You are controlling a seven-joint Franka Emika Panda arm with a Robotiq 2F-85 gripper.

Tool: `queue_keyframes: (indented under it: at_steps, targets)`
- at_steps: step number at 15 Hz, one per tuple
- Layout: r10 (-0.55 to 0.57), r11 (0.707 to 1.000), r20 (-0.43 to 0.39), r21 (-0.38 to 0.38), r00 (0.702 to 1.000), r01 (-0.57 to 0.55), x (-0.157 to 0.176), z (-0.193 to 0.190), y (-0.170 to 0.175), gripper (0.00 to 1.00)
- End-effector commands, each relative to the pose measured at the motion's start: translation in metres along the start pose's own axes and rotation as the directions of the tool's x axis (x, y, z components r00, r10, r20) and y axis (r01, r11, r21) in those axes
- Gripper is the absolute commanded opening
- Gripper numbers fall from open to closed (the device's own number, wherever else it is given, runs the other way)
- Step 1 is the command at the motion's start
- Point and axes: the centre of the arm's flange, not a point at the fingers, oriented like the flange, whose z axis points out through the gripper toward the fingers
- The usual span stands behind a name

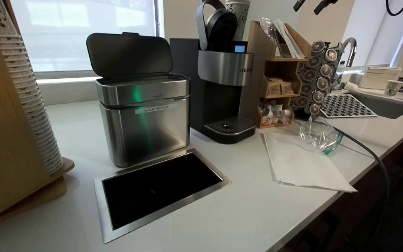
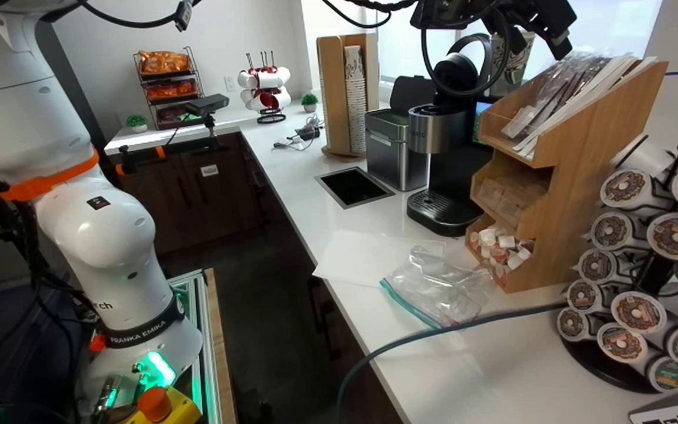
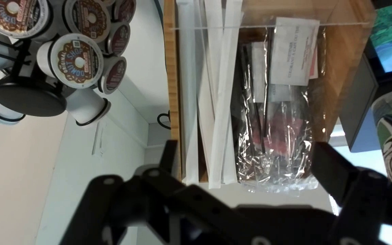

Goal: Take the knife out of the cup and put it in the dish rack

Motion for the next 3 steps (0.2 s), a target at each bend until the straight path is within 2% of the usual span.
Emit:
queue_keyframes:
  at_steps: [1, 3]
  targets:
    - [-0.003, 1.0, 0.0, -0.002, 1.0, 0.003, 0.0002, -0.0024, -0.0019, 1.0]
    - [-0.005, 1.0, -0.004, -0.005, 1.0, 0.005, 0.0013, -0.0045, -0.0042, 1.0]
